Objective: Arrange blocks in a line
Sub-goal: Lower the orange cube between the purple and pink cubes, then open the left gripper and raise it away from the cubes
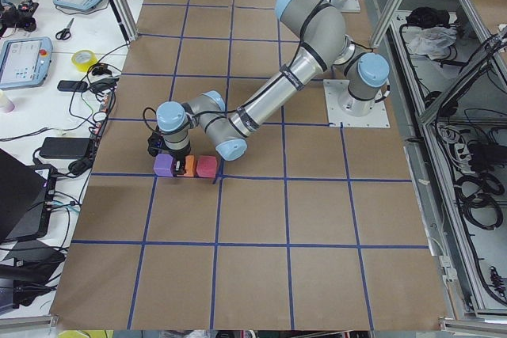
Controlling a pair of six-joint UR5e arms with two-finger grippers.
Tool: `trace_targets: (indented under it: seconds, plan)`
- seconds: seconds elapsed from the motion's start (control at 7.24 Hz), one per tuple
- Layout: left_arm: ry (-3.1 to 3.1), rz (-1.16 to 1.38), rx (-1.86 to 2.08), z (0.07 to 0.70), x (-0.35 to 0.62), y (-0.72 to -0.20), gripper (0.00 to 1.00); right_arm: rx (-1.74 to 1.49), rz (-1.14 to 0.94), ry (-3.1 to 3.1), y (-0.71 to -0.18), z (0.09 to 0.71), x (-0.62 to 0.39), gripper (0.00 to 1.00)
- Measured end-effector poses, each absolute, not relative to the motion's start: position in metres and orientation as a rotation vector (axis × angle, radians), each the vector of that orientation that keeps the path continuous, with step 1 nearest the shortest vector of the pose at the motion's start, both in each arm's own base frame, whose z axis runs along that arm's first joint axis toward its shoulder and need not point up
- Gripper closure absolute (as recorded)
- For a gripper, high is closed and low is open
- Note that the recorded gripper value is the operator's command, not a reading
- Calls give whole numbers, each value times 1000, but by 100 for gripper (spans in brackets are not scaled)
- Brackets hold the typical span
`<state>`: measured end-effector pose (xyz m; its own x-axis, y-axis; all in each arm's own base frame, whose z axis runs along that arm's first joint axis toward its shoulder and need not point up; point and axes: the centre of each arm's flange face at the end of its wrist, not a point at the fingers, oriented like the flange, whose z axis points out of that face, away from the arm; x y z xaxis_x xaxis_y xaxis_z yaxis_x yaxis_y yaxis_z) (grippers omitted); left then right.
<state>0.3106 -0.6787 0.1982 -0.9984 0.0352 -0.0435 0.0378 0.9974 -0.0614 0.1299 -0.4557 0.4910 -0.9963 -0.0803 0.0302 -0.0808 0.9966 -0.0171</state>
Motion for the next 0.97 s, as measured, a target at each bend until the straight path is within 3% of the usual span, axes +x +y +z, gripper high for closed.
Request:
trace_targets:
  seconds: [0.55,0.97]
  plan:
    - [3082,-102,65,222,307,-676,0,126,30,-3110,-456,491,130,0]
    - [3093,-85,89,324,279,-652,0,126,30,-3110,-456,491,130,0]
